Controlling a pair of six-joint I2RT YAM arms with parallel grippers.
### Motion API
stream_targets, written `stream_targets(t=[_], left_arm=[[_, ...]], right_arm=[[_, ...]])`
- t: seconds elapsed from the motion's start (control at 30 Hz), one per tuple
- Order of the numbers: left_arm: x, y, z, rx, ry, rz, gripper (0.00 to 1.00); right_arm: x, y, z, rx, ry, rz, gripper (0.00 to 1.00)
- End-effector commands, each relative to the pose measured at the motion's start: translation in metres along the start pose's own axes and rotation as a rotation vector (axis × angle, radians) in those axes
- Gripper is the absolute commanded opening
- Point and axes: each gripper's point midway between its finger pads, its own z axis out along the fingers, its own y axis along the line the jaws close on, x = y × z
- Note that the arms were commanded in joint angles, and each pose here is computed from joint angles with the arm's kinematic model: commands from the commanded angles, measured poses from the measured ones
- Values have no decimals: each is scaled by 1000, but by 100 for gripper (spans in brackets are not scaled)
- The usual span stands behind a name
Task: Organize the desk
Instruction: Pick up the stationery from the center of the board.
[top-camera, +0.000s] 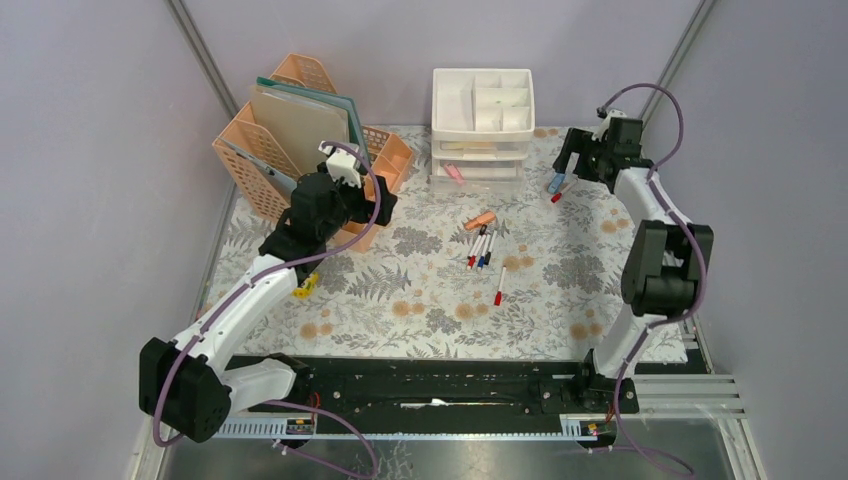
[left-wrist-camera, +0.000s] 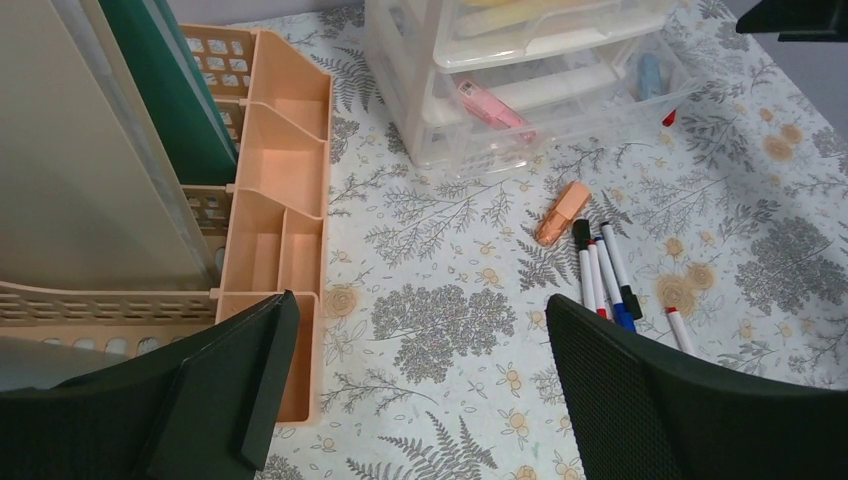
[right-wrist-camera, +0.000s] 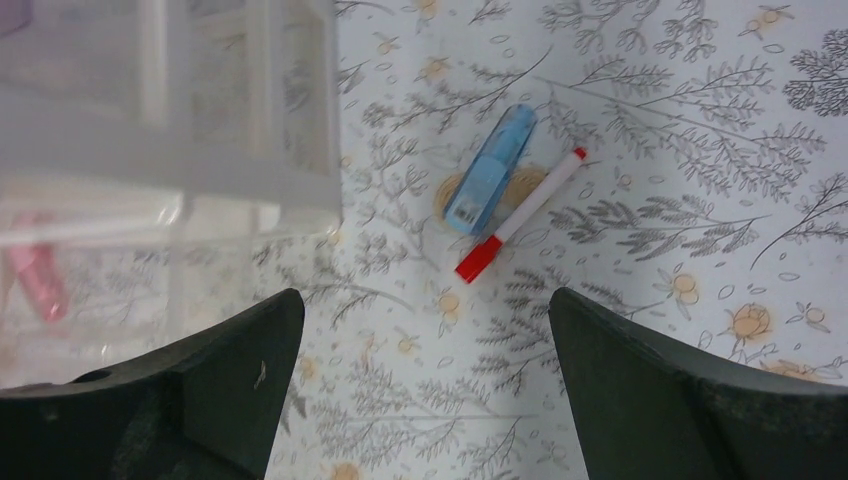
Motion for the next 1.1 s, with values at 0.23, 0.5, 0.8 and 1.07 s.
stream_targets(t=[0.23,0.5,0.8,1.07], left_arm=[[-23,5,-8,-31,-63,37,99],[-20,6,-7,-33,-55,38,99],[-21,7,-7,-41,-55,42,99],[-19,8,-6,-46,-51,46,99]], right_arm=[[-7,-21,69,181,98,-7,78],[12,-27,100,267,140,-28,61],[22,-33,121,306,169,-48,53],[22,-40,133,331,176,-64,53]])
